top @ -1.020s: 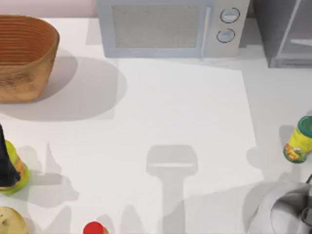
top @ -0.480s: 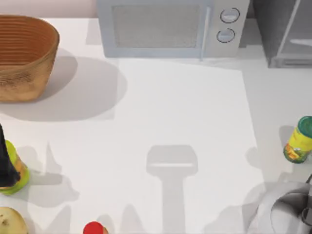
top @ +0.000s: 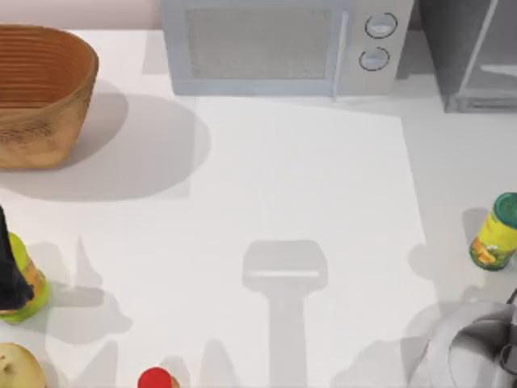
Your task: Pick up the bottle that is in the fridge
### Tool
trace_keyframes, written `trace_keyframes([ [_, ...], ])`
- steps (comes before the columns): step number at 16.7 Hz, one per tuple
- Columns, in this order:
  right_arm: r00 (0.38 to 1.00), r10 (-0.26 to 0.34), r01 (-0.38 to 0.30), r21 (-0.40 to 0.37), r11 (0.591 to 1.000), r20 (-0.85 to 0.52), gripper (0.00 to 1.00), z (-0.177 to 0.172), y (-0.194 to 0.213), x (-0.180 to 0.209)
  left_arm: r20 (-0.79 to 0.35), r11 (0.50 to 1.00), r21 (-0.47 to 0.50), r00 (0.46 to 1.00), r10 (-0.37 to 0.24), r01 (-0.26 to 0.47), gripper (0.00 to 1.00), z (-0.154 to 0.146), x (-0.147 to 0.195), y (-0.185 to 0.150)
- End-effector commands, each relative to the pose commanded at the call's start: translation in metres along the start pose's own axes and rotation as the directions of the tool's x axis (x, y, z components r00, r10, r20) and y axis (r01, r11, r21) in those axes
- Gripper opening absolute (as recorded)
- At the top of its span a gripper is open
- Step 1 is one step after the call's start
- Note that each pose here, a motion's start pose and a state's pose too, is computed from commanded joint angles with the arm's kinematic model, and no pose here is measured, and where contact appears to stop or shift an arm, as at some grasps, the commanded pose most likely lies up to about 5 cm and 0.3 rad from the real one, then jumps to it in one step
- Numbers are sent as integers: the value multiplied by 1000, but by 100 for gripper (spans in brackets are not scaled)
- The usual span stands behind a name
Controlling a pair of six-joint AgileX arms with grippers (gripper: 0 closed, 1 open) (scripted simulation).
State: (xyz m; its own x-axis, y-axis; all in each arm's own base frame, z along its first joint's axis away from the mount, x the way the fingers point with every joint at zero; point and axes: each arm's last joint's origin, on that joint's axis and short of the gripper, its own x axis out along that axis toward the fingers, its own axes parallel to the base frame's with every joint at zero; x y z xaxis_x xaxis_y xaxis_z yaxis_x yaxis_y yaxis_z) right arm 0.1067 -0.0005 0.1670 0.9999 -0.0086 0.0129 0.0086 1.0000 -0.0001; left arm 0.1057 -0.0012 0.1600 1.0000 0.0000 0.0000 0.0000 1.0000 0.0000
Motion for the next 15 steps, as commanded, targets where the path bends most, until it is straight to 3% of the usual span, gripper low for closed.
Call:
trace_keyframes([
  [8,1000,-17,17,12,1000,2,0,49,36,39,0,1000,0,1000,0,0,100,0,0,0],
  [15,995,-11,5,-52,999,-102,0,28,147,86,0,1000,0,1000,0,0,100,0,0,0],
])
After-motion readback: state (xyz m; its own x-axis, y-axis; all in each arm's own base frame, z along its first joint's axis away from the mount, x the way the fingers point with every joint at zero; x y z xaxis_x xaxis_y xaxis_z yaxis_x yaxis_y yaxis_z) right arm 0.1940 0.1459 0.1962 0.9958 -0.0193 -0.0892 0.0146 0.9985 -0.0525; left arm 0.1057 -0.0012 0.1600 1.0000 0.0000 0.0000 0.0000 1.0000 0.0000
